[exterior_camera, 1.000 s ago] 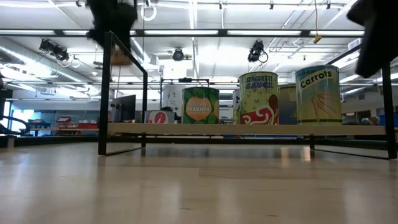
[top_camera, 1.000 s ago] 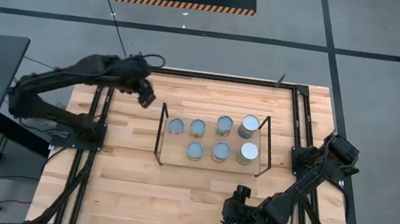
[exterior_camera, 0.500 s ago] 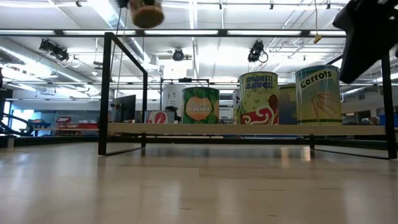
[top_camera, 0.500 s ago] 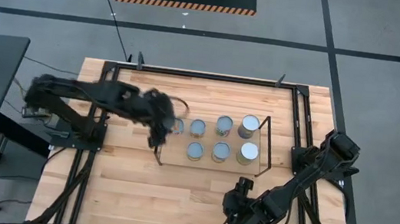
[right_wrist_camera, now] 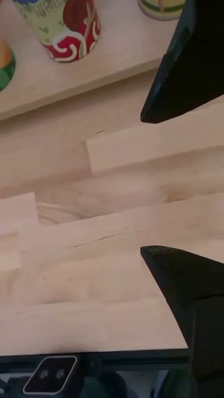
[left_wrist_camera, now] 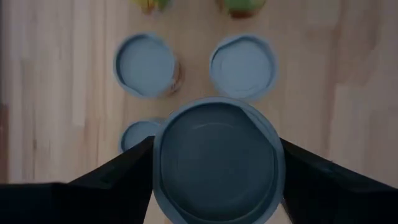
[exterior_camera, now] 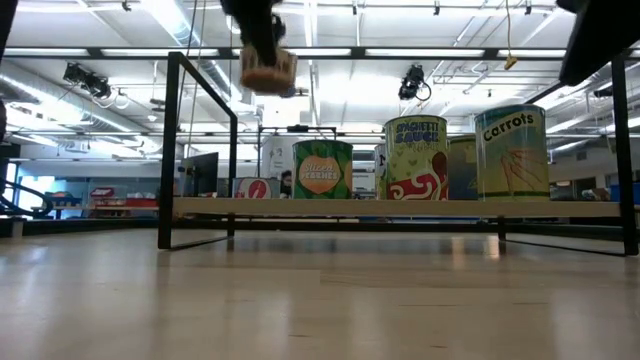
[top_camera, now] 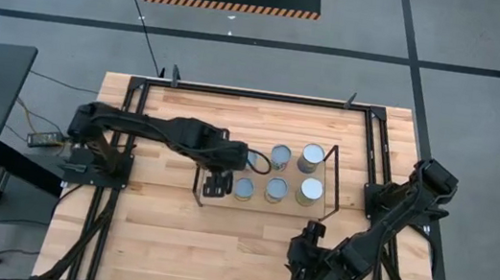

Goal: Pick and place cans onto a shelf
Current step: Put the canned pineapple rings can on the shelf

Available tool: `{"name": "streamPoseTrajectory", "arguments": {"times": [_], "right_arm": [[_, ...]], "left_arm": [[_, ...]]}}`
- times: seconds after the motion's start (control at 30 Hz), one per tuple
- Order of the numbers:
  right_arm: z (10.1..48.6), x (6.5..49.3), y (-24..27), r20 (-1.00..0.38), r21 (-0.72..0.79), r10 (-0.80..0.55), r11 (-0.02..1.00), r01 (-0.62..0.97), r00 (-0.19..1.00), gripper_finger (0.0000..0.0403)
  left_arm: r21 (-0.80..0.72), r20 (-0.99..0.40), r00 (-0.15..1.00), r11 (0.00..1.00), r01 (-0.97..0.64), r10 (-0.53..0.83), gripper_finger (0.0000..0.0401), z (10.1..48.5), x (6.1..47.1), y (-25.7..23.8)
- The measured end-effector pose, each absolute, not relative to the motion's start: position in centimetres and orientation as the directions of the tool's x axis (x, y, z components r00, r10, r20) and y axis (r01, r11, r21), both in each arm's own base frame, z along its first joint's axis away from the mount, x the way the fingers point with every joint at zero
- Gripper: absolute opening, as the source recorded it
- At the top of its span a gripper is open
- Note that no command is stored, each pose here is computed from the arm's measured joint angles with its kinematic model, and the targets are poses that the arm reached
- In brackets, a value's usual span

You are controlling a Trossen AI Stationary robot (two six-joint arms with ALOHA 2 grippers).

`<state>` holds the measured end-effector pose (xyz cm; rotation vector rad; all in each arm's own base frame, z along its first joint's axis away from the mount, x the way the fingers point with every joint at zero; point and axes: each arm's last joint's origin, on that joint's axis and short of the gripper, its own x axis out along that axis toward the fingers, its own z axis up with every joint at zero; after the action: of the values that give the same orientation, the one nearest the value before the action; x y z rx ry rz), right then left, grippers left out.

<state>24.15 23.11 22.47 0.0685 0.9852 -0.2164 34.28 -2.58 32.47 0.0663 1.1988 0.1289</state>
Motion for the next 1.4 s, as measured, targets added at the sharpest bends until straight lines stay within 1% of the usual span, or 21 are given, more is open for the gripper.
{"name": "streamPoseTrajectory", "arguments": {"times": [0.13, 0.23, 0.37, 0.57, 0.77, 1.03, 1.2, 1.4], "right_arm": [[22.5, 23.7, 23.5, -0.822, -0.041, -0.156, 0.975, 0.216, 0.548, 0.0347], [22.5, 23.5, 23.8, -0.822, -0.035, -0.151, 0.976, 0.216, 0.55, 0.0347], [22.5, 23.4, 23.8, -0.822, -0.03, -0.15, 0.975, 0.221, 0.55, 0.0347], [22.5, 23.5, 23.9, -0.819, -0.022, -0.145, 0.975, 0.222, 0.555, 0.0347], [22.5, 23.5, 23.9, -0.815, -0.024, -0.149, 0.974, 0.224, 0.56, 0.0347], [22.6, 23.6, 23.9, -0.813, -0.013, -0.141, 0.974, 0.225, 0.565, 0.0347], [22.5, 23.6, 24.0, -0.829, 0.007, -0.114, 0.977, 0.215, 0.548, 0.0347], [22.5, 23.7, 24.0, -0.853, 0.04, -0.072, 0.978, 0.203, 0.517, 0.0347]], "left_arm": [[0.125, -0.938, 0.32, 0.991, -0.05, 0.135, 0.0289, 30.1, 34.7, -2.3], [0.118, -0.929, 0.347, 0.992, -0.049, 0.128, 0.0289, 28.4, 35.0, -2.5], [0.108, -0.924, 0.364, 0.993, -0.049, 0.119, 0.0289, 27.0, 35.2, -2.7], [0.106, -0.94, 0.319, 0.992, -0.073, 0.124, 0.0289, 25.2, 34.7, -2.6], [0.105, -0.94, 0.318, 0.992, -0.073, 0.123, 0.0289, 23.2, 34.5, -2.6], [0.1, -0.928, 0.354, 0.993, -0.059, 0.114, 0.0289, 22.0, 34.5, -2.6], [0.079, -0.943, 0.319, 0.996, -0.044, 0.089, 0.0289, 20.8, 34.0, -2.7], [0.07, -0.943, 0.323, 0.997, -0.037, 0.078, 0.0291, 20.7, 34.0, -2.7]]}}
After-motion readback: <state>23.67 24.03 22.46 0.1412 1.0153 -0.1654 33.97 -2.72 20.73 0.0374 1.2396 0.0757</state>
